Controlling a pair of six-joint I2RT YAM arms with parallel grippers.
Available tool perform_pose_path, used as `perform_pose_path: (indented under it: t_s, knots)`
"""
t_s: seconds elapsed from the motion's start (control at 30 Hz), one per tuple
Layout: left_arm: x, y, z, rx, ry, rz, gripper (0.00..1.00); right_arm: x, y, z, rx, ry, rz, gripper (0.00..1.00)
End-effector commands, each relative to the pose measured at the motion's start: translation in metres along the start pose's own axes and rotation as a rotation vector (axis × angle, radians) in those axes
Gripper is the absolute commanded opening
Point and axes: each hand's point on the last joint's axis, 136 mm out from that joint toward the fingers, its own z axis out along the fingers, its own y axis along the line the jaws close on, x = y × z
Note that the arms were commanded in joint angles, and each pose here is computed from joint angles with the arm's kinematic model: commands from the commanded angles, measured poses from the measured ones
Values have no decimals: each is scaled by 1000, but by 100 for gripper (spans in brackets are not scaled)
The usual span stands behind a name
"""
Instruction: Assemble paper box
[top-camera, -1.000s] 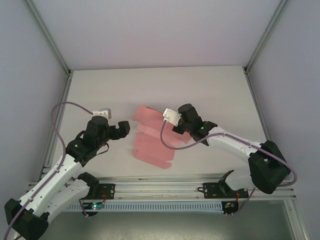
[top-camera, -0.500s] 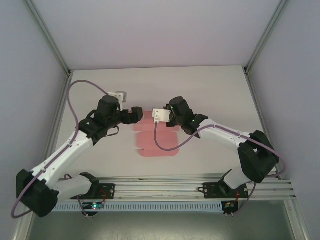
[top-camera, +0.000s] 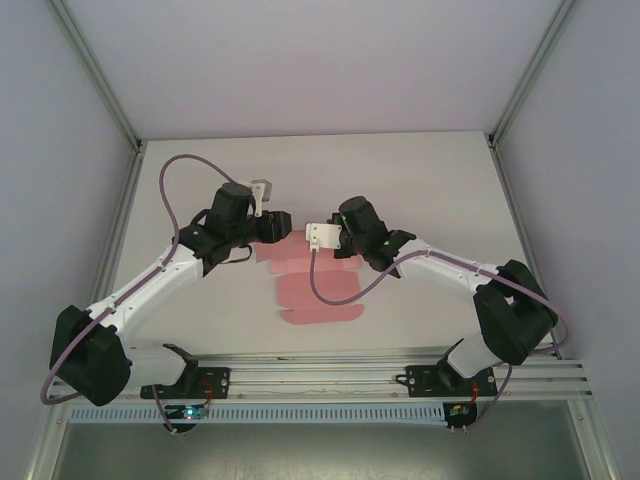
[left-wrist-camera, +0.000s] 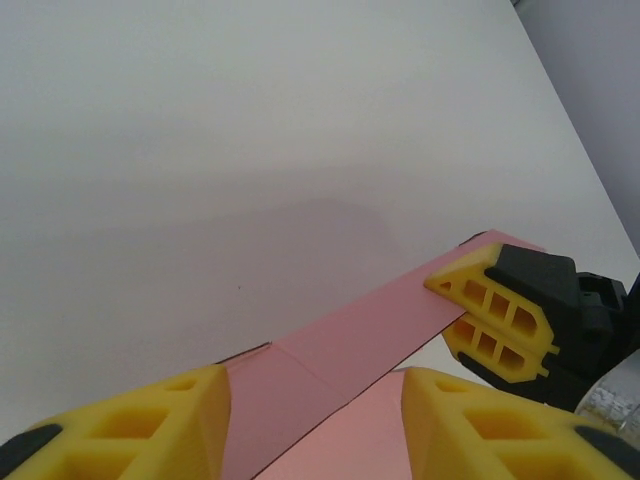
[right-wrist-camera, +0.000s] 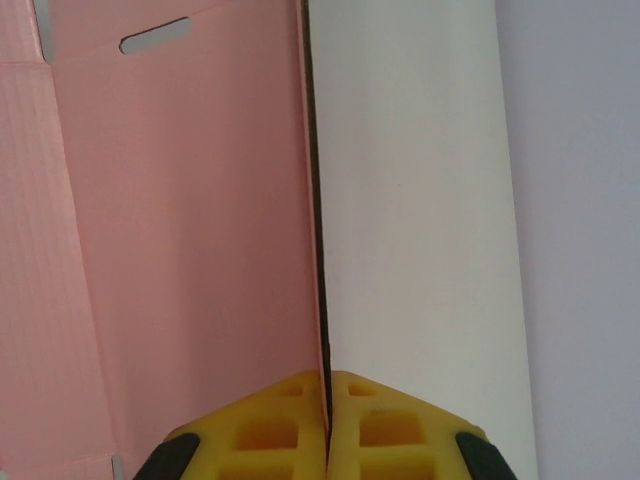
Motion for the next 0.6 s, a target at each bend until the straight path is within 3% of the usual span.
perform_pose_path:
  t_s: [0.0, 0.13, 0.43, 0.57]
  knots:
    - [-1, -6, 6, 39, -14, -9, 44, -3, -3, -1, 10, -18, 27, 0]
    - [6, -5, 12, 49, 12, -30, 26, -4, -7, -3, 25, -19, 48, 0]
    - [23, 2, 28, 65, 45, -85, 21, -11, -16, -11, 47, -46, 80, 0]
    - [23, -8, 34, 135, 38, -94, 22, -17, -20, -15, 36, -55, 83, 0]
